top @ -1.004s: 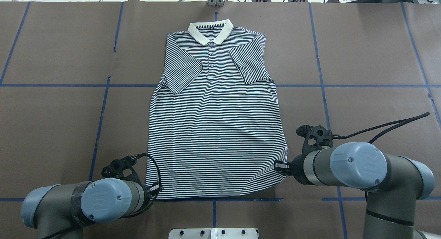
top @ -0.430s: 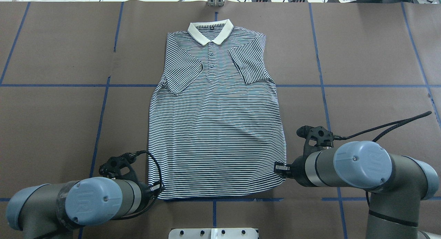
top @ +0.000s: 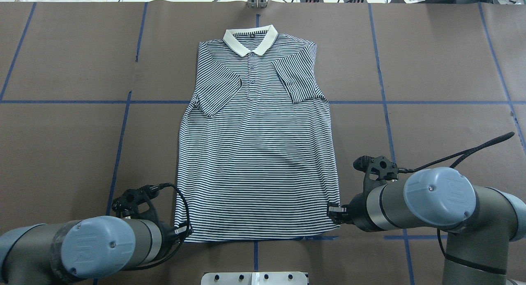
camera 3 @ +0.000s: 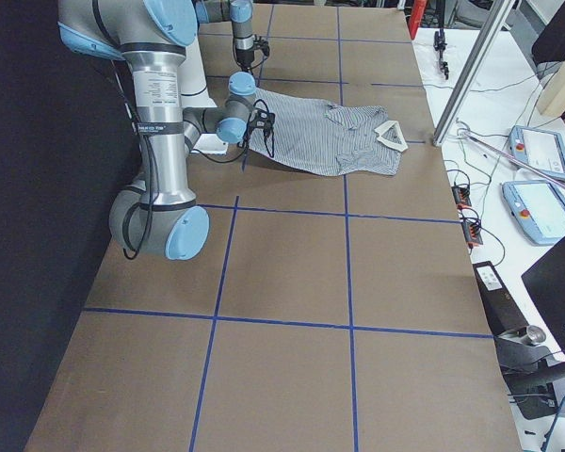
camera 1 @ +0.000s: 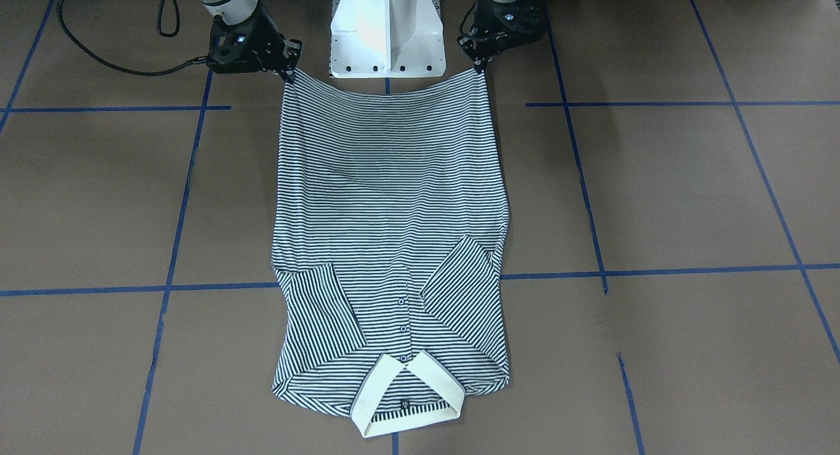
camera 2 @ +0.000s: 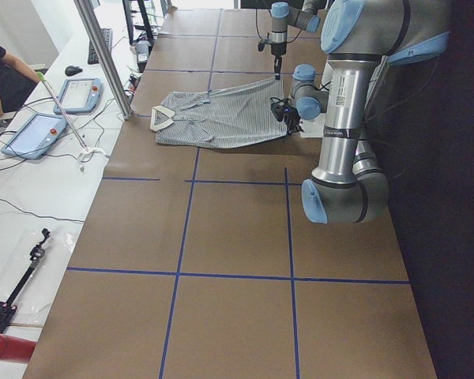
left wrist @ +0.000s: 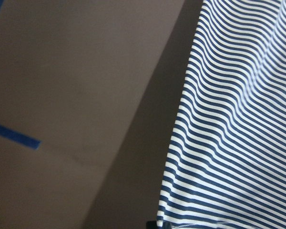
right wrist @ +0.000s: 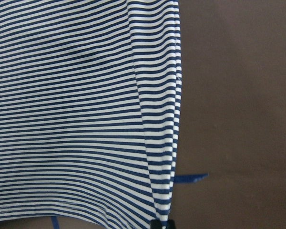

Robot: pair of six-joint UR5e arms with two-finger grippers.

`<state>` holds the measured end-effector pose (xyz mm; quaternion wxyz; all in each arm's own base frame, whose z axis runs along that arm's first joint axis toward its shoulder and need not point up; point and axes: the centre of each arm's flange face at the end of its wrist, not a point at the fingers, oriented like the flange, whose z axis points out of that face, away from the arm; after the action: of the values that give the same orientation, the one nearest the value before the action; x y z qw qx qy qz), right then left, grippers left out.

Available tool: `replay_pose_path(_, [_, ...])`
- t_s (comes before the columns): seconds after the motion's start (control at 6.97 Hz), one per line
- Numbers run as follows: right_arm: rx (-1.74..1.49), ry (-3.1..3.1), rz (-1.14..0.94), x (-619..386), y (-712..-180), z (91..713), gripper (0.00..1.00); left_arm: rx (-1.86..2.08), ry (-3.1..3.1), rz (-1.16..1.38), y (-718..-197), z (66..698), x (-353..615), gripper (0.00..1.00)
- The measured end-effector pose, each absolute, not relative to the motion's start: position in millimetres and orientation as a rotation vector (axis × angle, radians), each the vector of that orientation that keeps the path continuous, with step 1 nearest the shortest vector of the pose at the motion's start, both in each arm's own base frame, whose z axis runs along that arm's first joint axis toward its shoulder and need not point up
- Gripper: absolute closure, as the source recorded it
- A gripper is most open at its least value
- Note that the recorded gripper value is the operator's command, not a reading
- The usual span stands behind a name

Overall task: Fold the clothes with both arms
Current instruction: 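Lift the hem with both grippers and fold it toward the collar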

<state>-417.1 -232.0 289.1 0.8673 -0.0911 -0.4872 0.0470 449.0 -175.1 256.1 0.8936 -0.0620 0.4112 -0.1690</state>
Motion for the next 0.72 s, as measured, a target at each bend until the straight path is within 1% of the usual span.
replay_pose_path(0.29, [-0.276, -1.032, 0.028, -393, -203, 284, 1.0, -0.16, 0.846, -0.268, -137, 240, 415, 1.0])
replay_pose_path(0.43, [-0.291, -1.037, 0.014, -387, -198, 282, 1.0, -0.169, 0.855, -0.251, -131, 235, 406, 1.0])
replay_pose_path(0.57, [-0.278, -1.047, 0.019, -385, -205, 280, 1.0, -0.166, 0.866, -0.239, -131, 231, 402, 1.0])
replay_pose_path(0.72, [-0.224, -1.067, 0.026, -386, -228, 275, 1.0, -0.138, 0.886, -0.226, -143, 225, 399, 1.0])
